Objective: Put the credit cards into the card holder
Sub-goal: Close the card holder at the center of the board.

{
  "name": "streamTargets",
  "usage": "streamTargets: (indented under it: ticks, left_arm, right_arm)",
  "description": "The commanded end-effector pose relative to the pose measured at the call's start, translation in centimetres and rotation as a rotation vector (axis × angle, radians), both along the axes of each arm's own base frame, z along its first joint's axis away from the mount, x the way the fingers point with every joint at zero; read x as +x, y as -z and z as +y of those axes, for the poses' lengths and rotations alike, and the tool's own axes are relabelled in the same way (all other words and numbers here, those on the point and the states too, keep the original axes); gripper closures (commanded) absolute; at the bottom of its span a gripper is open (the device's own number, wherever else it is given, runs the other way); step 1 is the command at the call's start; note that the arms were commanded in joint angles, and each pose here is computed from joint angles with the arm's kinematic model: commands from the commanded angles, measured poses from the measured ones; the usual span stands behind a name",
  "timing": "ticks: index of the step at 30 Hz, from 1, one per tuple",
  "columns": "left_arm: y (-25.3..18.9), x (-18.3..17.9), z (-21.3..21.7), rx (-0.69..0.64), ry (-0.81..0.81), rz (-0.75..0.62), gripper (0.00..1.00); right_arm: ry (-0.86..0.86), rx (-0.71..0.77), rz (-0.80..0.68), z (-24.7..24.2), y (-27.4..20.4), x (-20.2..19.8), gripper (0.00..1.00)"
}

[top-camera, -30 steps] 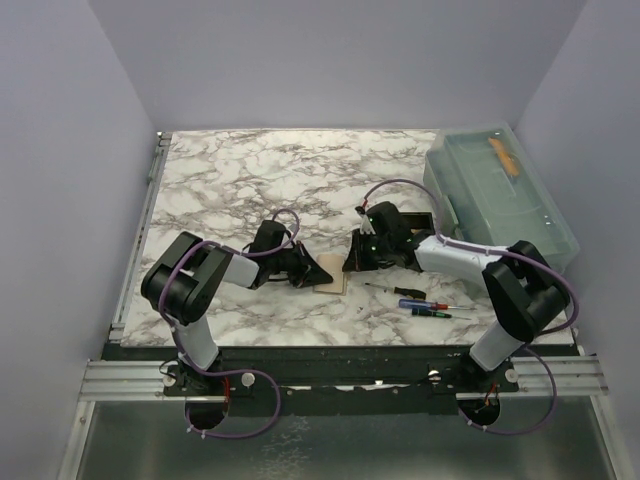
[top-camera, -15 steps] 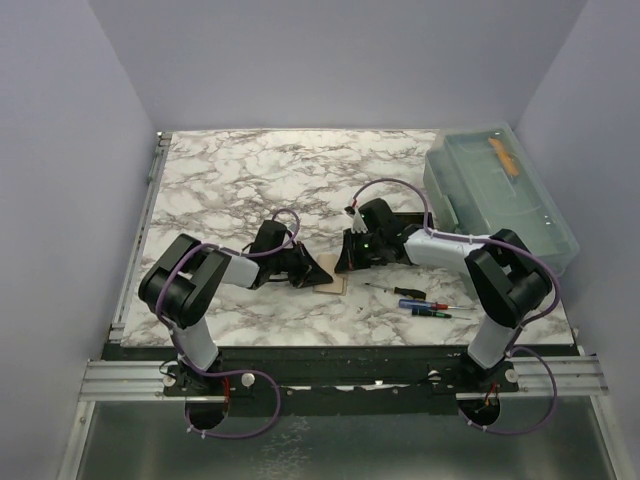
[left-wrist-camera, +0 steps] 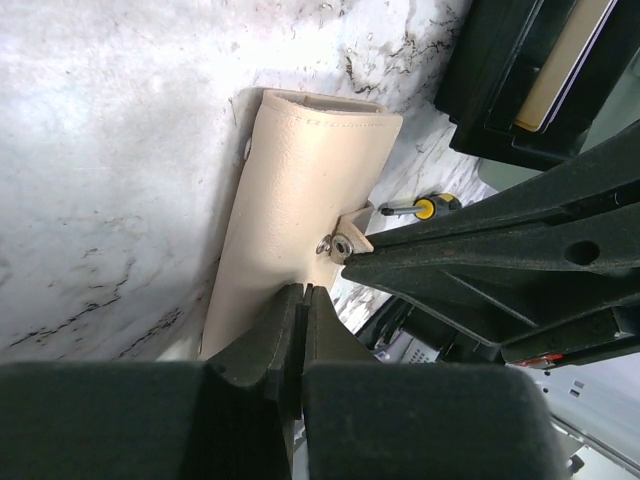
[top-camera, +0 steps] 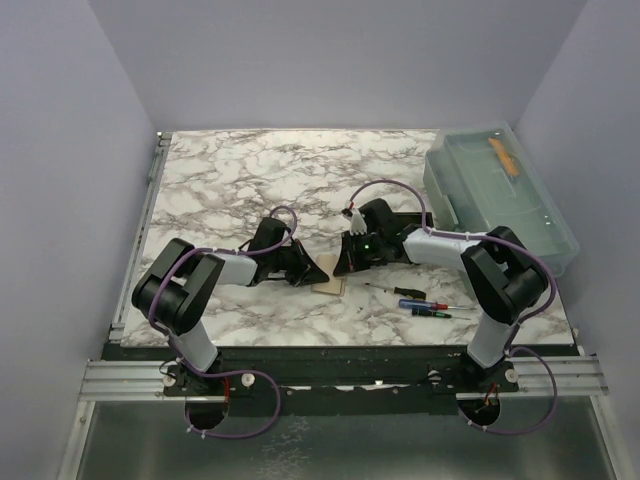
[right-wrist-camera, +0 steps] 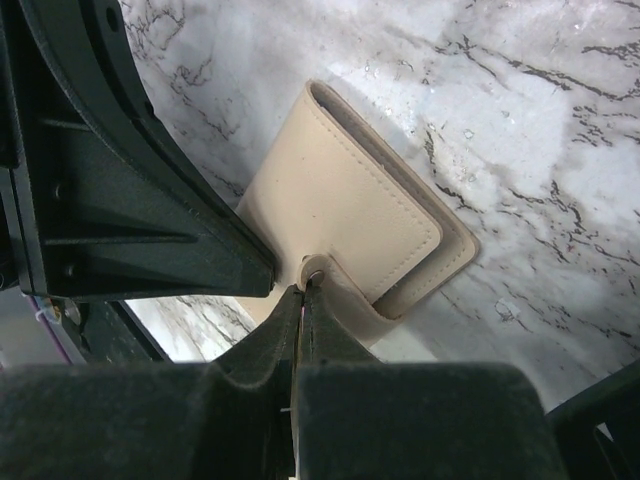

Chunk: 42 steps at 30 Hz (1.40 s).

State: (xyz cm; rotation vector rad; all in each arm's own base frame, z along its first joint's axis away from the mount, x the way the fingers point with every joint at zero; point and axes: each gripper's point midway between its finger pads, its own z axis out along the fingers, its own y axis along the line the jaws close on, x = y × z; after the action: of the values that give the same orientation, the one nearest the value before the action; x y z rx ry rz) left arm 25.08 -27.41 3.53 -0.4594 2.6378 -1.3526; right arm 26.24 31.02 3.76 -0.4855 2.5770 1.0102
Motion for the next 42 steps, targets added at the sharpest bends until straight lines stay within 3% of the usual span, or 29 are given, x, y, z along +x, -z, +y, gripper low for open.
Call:
streamTargets:
  ticks: [1, 12, 42]
  left_arm:
    - [2.4, 0.2, 1.5, 0.115, -0.034, 0.014, 1.0]
    - [2.1, 0.0, 1.8, 0.119, -0.038, 0.006, 1.0]
    - [2.3, 0.1, 1.6, 0.119, -0.036, 0.012, 1.0]
  right_arm:
    - [-0.054, 0.03, 0.037, -0.5, 1.1, -0.6, 1.0]
    - [-0.127, 0.166, 0.092, -1.6, 1.0, -0.6, 1.0]
    - [-0.202, 0.2, 0.105, -0.3, 0.7, -0.4, 1.0]
